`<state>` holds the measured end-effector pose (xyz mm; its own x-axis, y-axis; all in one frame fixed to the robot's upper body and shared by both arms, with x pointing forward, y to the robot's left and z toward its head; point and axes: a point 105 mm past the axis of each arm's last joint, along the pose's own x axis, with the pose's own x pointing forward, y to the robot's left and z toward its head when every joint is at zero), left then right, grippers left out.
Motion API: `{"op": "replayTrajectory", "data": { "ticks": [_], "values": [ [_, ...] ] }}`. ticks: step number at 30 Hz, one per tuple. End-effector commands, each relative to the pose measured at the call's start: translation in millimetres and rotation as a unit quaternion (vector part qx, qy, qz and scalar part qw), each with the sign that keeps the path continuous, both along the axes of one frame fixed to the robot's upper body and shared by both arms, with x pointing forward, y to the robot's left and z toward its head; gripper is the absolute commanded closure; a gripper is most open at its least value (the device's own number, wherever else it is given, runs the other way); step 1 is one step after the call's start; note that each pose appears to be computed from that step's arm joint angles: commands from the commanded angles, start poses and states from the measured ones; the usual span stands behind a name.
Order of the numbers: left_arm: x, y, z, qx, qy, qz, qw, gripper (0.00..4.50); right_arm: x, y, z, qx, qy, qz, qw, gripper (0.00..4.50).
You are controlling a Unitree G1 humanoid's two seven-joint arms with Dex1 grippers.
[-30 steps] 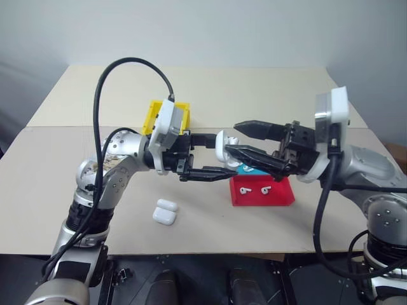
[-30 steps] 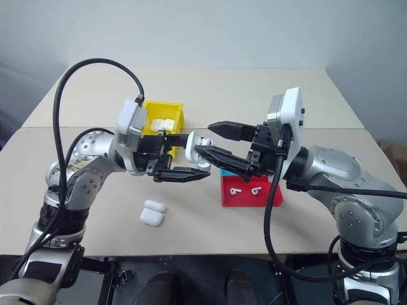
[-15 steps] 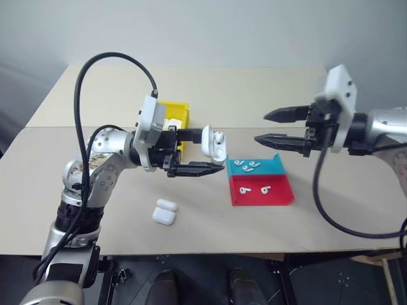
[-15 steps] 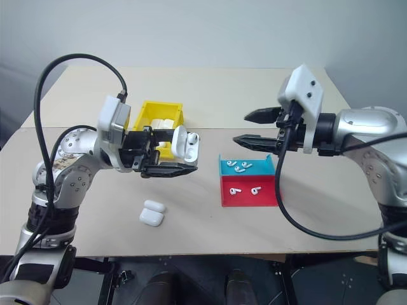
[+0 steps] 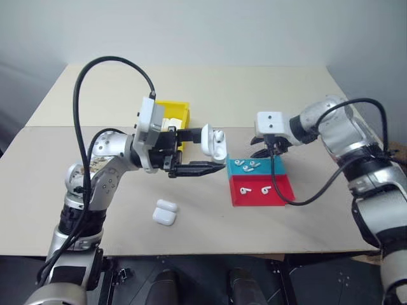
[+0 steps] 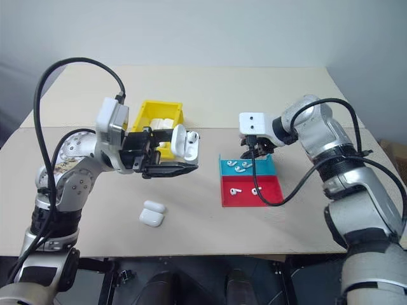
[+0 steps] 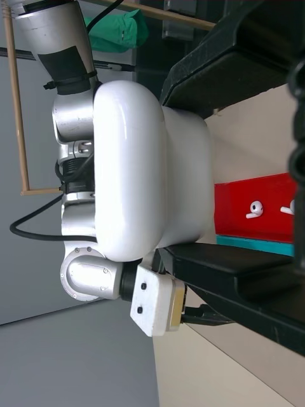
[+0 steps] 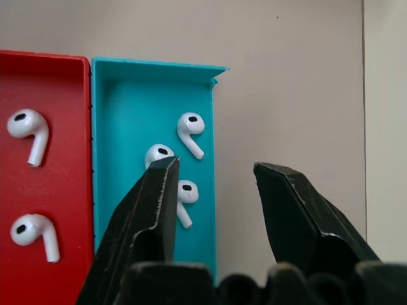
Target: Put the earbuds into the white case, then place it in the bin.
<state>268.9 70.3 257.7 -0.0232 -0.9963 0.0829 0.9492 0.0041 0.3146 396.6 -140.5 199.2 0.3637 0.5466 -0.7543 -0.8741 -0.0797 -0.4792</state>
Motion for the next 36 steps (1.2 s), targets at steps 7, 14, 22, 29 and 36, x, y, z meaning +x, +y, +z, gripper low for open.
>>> {"op": "replayTrajectory", "data": {
  "ticks": [7, 14, 22, 29, 36],
  "values": [
    [-6, 1, 11, -0.004, -0.037, 0.001, 0.999, 1.72, 2, 10, -8, -0.052, 0.019, 0.048, 0.997, 2.12],
    [-9, -1, 12, -0.002, -0.039, 0.004, 0.999, 1.72, 4, 14, -22, -0.066, 0.029, 0.052, 0.996, 2.12],
    [-8, 1, 14, 0.0, -0.039, 0.008, 0.999, 1.72, 7, 17, -34, -0.078, 0.027, 0.05, 0.995, 2.12],
    [-10, 1, 13, 0.002, -0.04, 0.012, 0.999, 1.72, 6, 18, -42, -0.083, 0.035, 0.052, 0.995, 2.12],
    [-11, 3, 13, 0.004, -0.039, 0.017, 0.999, 1.72, 6, 17, -49, -0.089, 0.04, 0.05, 0.994, 2.74]
  ]
}}
